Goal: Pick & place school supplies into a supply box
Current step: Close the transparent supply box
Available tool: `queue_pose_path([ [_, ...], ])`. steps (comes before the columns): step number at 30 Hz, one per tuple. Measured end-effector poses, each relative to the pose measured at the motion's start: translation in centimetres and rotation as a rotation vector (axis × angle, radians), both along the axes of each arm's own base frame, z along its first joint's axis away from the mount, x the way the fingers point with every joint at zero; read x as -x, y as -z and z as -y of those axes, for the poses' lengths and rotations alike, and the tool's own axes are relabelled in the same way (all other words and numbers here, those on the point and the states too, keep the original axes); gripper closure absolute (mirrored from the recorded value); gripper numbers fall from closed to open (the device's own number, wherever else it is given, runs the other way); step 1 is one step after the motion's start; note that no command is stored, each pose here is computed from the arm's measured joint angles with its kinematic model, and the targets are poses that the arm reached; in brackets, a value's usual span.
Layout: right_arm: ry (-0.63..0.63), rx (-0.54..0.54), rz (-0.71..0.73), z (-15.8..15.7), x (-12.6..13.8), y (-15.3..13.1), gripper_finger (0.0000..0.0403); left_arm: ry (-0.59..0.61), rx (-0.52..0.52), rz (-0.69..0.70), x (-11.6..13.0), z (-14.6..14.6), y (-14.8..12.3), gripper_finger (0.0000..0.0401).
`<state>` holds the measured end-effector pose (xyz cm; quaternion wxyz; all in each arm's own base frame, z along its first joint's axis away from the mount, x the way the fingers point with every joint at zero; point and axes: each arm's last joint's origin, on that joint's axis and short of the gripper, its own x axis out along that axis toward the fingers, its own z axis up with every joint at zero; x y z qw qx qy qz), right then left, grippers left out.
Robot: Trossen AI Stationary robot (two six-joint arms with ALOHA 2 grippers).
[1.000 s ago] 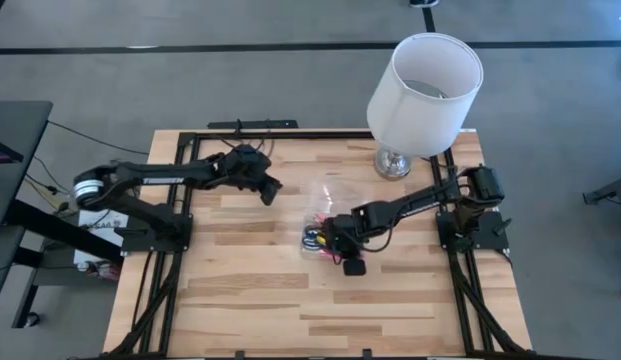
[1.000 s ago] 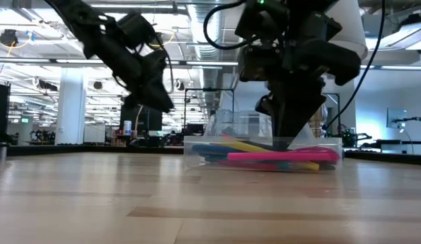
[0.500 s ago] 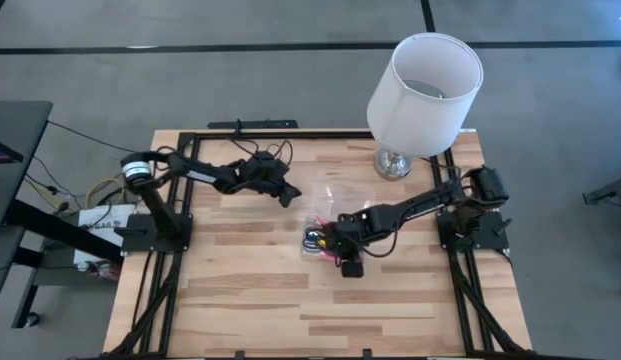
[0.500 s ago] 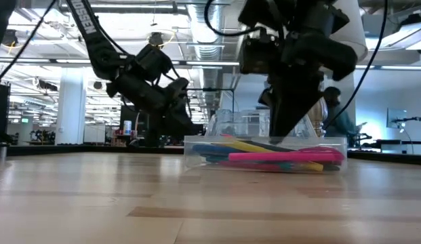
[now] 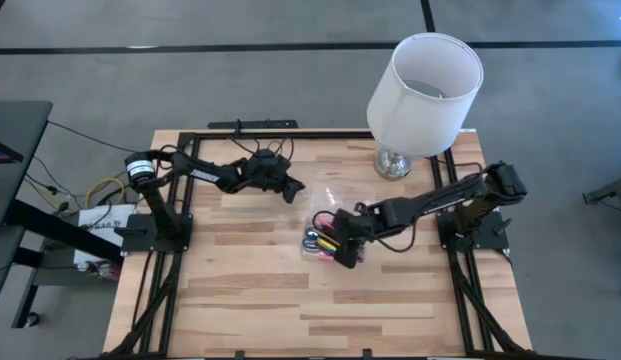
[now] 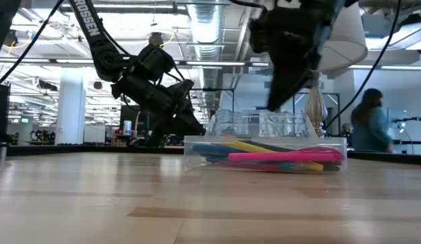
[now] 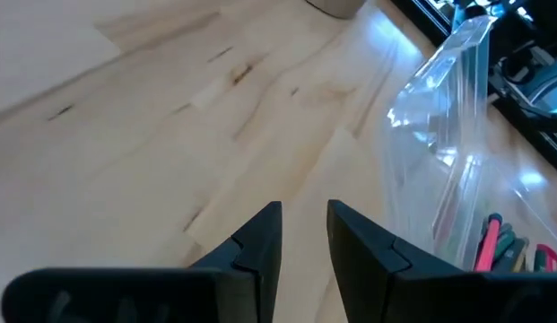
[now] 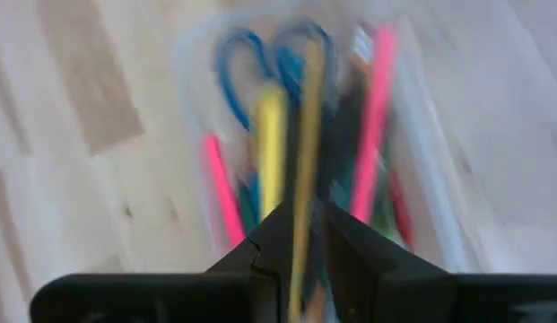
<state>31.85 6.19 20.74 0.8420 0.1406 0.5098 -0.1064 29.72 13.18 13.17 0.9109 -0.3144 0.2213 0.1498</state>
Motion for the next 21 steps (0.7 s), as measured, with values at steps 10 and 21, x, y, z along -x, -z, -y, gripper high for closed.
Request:
queue_pose_path([
  [10,0.260,-0.079,-0.074,-3.5,2.1,0.5,0.0349,0.028,0.001,0.035,0.2,-0.6,-0.3,0.0315],
  [21,0.846,0.064,-0.030,-6.5,7.0,0.5,0.0349,0.027,-0.042,0.028,0.0,-0.3,-0.3,0.0315],
])
